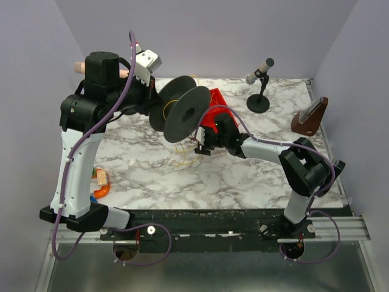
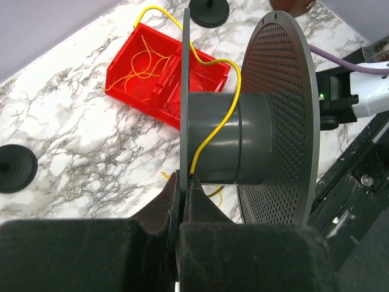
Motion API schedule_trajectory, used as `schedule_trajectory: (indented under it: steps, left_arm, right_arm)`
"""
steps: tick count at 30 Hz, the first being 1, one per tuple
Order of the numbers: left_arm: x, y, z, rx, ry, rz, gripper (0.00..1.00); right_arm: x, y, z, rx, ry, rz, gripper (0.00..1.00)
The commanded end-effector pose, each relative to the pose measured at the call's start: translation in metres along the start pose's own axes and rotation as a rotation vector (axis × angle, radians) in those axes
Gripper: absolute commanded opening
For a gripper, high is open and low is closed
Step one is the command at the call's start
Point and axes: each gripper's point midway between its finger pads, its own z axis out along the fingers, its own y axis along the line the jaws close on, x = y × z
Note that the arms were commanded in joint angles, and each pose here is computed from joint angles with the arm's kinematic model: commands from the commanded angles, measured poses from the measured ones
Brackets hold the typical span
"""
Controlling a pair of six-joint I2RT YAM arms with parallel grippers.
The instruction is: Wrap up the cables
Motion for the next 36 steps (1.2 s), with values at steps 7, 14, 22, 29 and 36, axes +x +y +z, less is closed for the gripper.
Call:
schedule_trajectory:
  steps: [7,14,22,29,36]
  left_arm:
    - [-0.020,-0.008,-0.012,0.011,-0.079,0.033,0.00]
    - [-0.014,-0.010,-0.010,0.025,-0.064,0.033,0.00]
    - [0.019,-0.016,-0.012,0.069,0.025,0.065,0.00]
    - [0.022,-0.024,-0.021,0.091,0.022,0.075,0.00]
    - [0.022,-0.029,-0.027,0.104,0.014,0.078,0.00]
  right_arm:
    - [0.021,0.027,0.002,-0.123,0.066,-0.021,0.58]
    - [0.018,0.015,0.005,-0.081,0.083,0.030,0.15]
    - [-0.003,0.000,-0.027,0.006,0.046,0.274,0.01]
    - [-0.021,-0.002,-0.054,-0.001,-0.045,0.434,0.01]
    - [-0.023,-0.019,-0.076,0.031,-0.096,0.565,0.01]
